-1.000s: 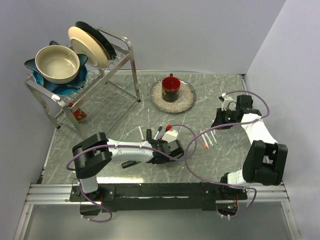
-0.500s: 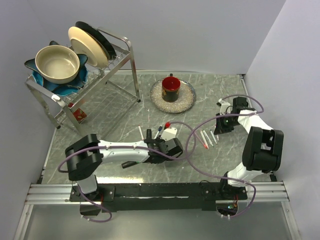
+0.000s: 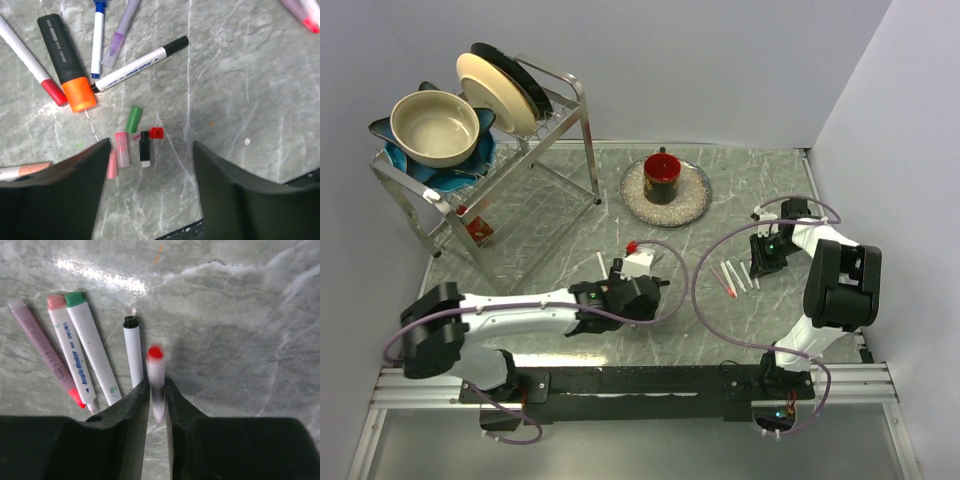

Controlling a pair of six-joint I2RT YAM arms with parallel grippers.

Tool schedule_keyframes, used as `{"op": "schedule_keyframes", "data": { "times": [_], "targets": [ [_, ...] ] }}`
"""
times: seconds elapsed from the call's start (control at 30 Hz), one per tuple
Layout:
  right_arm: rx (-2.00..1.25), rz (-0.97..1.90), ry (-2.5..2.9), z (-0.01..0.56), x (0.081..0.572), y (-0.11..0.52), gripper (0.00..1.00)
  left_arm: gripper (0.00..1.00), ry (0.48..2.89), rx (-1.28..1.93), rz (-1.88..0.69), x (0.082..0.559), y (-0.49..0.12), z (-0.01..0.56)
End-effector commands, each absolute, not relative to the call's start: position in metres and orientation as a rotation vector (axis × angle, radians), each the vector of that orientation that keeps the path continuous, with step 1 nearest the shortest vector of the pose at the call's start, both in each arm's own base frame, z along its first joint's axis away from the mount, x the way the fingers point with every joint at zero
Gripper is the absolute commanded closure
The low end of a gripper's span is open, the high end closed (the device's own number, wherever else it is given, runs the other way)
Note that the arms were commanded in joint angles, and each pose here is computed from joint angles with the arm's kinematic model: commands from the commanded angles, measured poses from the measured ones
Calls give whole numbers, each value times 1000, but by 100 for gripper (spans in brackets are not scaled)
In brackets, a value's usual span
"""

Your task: Open the pen caps

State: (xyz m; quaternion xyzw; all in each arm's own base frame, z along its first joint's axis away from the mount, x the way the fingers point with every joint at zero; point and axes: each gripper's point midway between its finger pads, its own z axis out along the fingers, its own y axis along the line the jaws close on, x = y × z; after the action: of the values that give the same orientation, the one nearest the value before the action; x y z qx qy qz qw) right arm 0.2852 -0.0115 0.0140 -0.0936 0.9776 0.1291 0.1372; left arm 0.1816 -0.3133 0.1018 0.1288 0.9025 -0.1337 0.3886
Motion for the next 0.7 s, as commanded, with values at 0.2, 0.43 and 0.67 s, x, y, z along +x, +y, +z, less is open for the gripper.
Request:
{"op": "schedule_keyframes", "data": {
  "times": [0.2,0.43,0.67],
  "targets": [
    [-293,323,2763,34,300,-18,60,14,2154,240,-624,172,-305,137],
    [-517,352,2495,88,311,6,58,12,2120,201,-718,168,-292,141],
    [-1301,461,1986,122,266,97,47,0,2101,107,-817,173,-281,140]
  ]
}}
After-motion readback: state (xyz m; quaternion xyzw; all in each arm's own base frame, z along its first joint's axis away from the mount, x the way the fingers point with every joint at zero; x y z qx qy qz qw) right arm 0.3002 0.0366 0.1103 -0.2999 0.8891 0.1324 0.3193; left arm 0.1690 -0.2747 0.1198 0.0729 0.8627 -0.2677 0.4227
